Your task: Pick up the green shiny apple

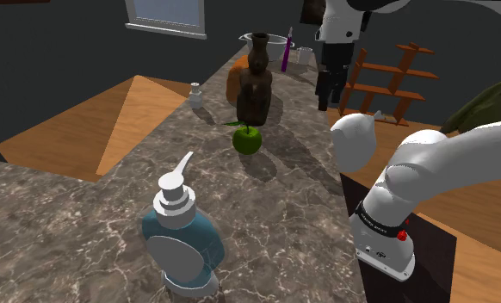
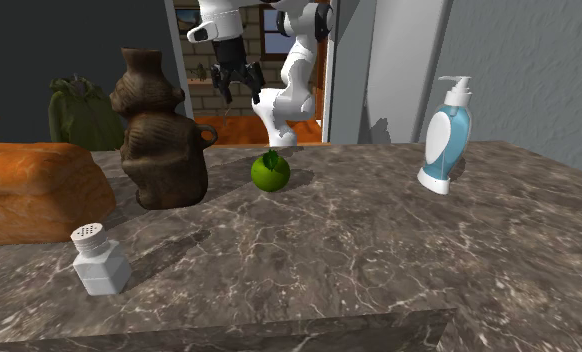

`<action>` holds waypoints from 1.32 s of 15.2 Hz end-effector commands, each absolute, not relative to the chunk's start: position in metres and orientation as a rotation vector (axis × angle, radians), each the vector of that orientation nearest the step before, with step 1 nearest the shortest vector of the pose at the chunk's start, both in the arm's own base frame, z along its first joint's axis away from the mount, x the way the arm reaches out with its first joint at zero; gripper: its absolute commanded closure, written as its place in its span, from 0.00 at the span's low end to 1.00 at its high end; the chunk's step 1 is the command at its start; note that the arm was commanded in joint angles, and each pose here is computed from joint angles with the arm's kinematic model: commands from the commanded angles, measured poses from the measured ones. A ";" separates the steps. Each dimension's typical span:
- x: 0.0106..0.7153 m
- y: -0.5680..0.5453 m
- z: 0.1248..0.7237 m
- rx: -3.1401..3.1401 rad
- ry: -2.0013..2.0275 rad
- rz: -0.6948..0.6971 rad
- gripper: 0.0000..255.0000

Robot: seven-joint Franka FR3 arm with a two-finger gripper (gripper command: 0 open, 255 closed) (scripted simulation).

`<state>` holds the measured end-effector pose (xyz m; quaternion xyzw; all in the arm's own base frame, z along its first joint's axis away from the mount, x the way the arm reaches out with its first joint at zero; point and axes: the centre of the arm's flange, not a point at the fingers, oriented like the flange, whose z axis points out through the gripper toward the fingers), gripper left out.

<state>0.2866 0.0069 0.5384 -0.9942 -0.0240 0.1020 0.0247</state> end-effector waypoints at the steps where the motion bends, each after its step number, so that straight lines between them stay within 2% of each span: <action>1: 0.287 0.007 0.538 -3.075 -0.074 0.315 0.00; 20: 0.412 0.206 0.517 -3.145 -0.063 -0.001 0.00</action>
